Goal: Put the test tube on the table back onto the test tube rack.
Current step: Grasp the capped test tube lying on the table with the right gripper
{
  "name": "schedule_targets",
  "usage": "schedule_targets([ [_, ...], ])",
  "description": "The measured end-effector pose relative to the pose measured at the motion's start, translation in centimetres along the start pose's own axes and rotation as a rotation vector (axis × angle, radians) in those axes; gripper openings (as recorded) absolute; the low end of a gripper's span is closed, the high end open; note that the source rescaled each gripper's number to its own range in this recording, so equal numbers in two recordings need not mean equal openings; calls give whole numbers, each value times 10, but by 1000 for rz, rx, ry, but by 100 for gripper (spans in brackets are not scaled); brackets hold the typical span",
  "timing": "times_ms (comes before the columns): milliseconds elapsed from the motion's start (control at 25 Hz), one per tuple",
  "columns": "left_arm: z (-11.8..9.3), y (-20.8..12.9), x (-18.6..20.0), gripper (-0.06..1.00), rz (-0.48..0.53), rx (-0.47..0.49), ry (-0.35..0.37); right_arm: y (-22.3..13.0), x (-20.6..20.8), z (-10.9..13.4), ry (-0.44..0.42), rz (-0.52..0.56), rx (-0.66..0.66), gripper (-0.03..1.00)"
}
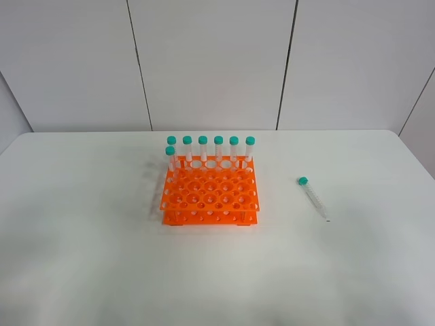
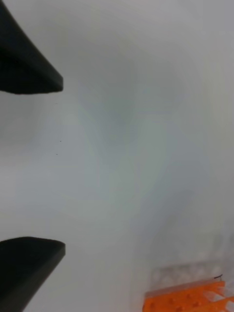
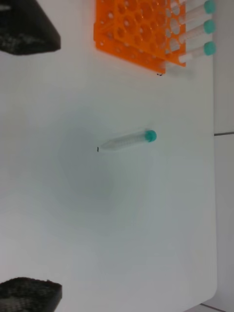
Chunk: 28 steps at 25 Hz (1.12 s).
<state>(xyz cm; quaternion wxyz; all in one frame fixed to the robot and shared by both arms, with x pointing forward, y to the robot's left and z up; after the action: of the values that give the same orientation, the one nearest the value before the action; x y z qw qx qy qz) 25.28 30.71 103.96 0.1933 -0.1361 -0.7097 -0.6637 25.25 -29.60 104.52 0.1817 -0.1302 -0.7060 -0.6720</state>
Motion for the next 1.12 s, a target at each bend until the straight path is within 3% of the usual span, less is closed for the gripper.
schedule_targets([
  [600,0,0,0,96,0,0,0,9,-3,-1,-6,36,4,100],
  [880,0,0,0,96,0,0,0,66,-46,-5,2,254,2,100],
  [1120,0,0,0,96,0,0,0,100,-130,-7,17,534,-4,100],
])
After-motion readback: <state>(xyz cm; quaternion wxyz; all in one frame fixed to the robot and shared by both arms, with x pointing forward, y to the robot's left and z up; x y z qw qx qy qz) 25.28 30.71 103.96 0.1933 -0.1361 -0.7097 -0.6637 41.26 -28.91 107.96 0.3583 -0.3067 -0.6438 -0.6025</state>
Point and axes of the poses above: a point on each arm's last joint axis where the gripper is mounted, x pointing back along that axis away from the gripper, z along the wrist's bending axis when the last joint is at zero, y = z × x, the point moved 2 cm from there along -x, pointing out along that axis toward the gripper, and after that the axes turned 3 degrees about x, right-handed, at the moved point
